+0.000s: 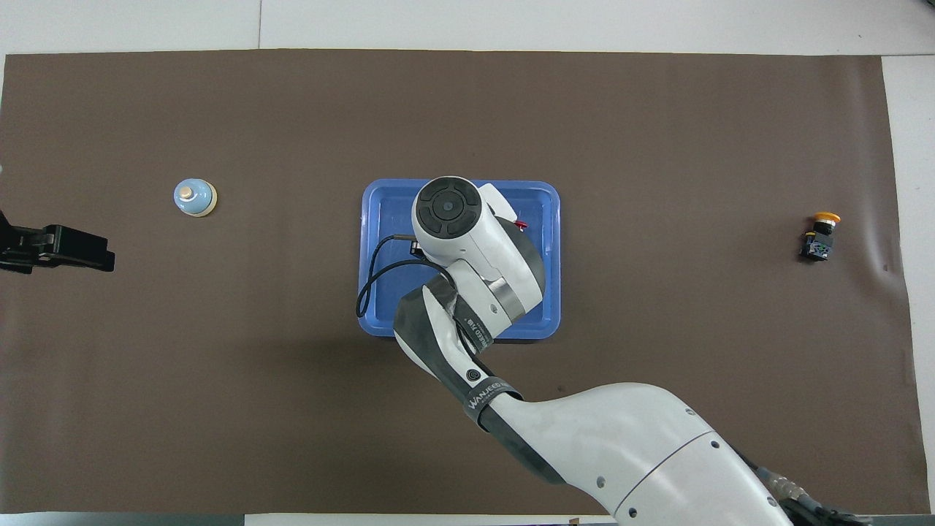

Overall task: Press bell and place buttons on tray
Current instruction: 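Place the green button in the tray beside the red one, then reach the right gripper to the yellow-capped button and grasp it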

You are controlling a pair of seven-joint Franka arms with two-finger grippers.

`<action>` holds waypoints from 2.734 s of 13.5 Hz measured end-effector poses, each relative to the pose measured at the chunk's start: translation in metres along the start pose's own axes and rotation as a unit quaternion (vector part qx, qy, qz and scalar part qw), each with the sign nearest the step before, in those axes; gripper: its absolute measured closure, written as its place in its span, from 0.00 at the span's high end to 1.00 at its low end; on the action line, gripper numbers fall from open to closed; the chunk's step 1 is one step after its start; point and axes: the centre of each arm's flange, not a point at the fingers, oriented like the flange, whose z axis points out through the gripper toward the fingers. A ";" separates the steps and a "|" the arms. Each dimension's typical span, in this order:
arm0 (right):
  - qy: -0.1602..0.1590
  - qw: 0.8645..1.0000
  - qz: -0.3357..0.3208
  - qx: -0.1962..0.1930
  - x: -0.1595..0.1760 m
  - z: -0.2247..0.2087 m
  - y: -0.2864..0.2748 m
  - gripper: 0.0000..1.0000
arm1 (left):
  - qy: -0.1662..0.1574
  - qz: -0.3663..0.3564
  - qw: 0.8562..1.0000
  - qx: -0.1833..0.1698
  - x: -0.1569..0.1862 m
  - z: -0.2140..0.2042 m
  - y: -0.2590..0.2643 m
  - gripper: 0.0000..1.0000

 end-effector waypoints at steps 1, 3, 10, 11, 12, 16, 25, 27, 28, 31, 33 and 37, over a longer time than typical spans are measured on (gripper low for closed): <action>-0.006 1.000 0.008 -0.007 0.001 -0.005 0.003 0.72 | 0.000 0.000 1.000 0.000 0.000 0.000 0.000 1.00; -0.004 0.999 0.031 -0.014 0.018 -0.035 0.020 0.97 | 0.000 0.000 1.000 0.000 0.000 0.000 0.000 1.00; 0.030 0.995 0.097 0.001 0.128 -0.150 0.222 1.00 | 0.000 0.000 1.000 0.000 0.000 0.000 0.000 1.00; 0.027 0.995 0.092 -0.001 0.141 -0.154 0.259 1.00 | 0.000 0.000 1.000 0.000 0.000 0.000 0.000 1.00; 0.025 0.996 0.087 -0.002 0.153 -0.155 0.297 1.00 | 0.000 0.000 1.000 0.000 0.000 0.000 0.000 1.00; -0.003 0.999 0.053 -0.008 0.172 -0.127 0.425 1.00 | 0.000 0.000 1.000 0.000 0.000 0.000 0.000 1.00; 0.026 0.999 0.039 -0.006 0.135 -0.017 0.584 1.00 | 0.000 0.000 1.000 0.000 0.000 0.000 0.000 1.00; 0.030 0.999 0.040 -0.007 0.126 -0.001 0.591 1.00 | 0.000 0.000 1.000 0.000 0.000 0.000 0.000 1.00; 0.032 0.999 0.042 -0.007 0.123 0.004 0.593 1.00 | 0.000 0.000 1.000 0.000 0.000 0.000 0.000 1.00; 0.030 0.999 0.039 -0.007 0.117 0.014 0.594 0.76 | 0.000 0.000 1.000 0.000 0.000 0.000 0.000 1.00; 0.031 0.999 0.030 -0.006 0.116 0.012 0.593 0.50 | 0.000 0.000 1.000 0.000 0.000 0.000 0.000 1.00; 0.027 1.000 0.007 -0.004 0.118 0.005 0.583 0.40 | 0.000 0.000 1.000 0.000 0.000 0.000 0.000 1.00</action>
